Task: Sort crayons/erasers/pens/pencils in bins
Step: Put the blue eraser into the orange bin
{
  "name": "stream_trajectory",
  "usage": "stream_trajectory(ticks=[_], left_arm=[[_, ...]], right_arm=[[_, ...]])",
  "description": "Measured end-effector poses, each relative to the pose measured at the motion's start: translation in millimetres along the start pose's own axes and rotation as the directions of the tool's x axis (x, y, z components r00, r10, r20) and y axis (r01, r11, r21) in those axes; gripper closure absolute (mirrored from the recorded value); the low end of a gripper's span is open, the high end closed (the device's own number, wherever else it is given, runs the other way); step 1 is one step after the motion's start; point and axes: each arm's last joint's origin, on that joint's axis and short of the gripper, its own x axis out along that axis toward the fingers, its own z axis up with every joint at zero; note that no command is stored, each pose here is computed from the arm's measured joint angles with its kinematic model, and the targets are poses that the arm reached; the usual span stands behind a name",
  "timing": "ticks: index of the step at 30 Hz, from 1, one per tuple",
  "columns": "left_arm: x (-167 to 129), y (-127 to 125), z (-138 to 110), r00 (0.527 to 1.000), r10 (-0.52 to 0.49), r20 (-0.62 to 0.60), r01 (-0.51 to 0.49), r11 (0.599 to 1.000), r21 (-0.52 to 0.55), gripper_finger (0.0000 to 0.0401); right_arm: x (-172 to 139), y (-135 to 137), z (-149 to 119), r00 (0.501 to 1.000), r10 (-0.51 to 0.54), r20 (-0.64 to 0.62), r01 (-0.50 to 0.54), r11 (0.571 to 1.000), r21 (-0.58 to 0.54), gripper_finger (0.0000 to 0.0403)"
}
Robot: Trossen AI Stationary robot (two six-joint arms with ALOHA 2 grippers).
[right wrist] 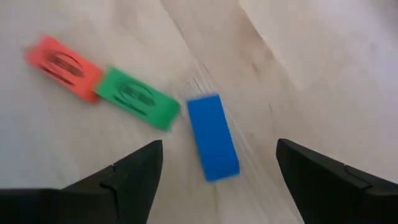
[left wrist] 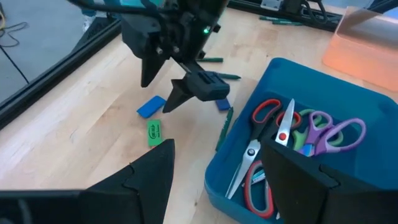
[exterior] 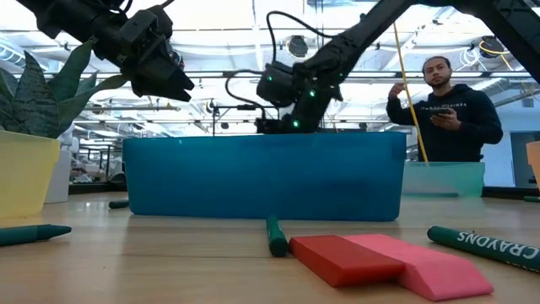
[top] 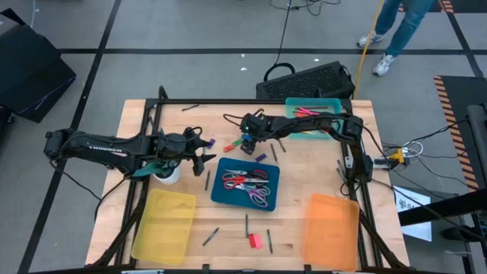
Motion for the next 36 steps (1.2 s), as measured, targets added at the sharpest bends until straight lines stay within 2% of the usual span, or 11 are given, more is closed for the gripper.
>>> stream_trajectory(ticks=[2, 4, 8, 14, 18, 29, 33, 36], left_arm=[[0, 0, 0, 1.000, -0.001, 0.000, 0.001, 1.000, 0.003, 0.0160], [0, 0, 0, 1.000, 0.000, 0.001, 0.000, 1.000, 0.012, 0.0160], [0, 0, 1, 1.000, 0.003, 0.013, -0.003, 1.000, 0.011, 0.0160], [0, -1, 2, 1.000, -0.002, 0.019, 0.002, 1.000, -0.010, 0.0160], [0, -1, 2, 1.000, -0.004, 0.026, 0.004, 1.000, -0.019, 0.0160], [0, -1, 3, 1.000, -0.005, 0.030, 0.005, 1.000, -0.021, 0.0160], [0, -1, 3, 1.000, -0.005, 0.030, 0.005, 1.000, -0.023, 0.0160], [0, -1, 3, 1.000, -0.005, 0.030, 0.005, 1.000, -0.023, 0.0160]], right_arm=[[5, -3, -9, 1.000, -0.004, -0.009, 0.004, 1.000, 0.022, 0.0103], [9, -3, -12, 0.999, 0.001, 0.034, -0.002, 1.000, 0.029, 0.0106], [12, -3, -12, 0.996, 0.013, 0.091, -0.010, 1.000, -0.027, 0.0112], [18, -3, -19, 0.997, 0.010, 0.075, -0.003, 0.996, -0.090, 0.0134], [20, -2, -24, 0.998, 0.033, 0.062, -0.025, 0.991, -0.131, 0.0172], [23, -4, -34, 0.999, 0.032, 0.019, -0.029, 0.991, -0.133, 0.0315], [23, -4, -34, 0.999, 0.028, 0.016, -0.025, 0.991, -0.133, 0.0345], [22, -4, -34, 0.999, 0.028, 0.020, -0.025, 0.991, -0.133, 0.0348]])
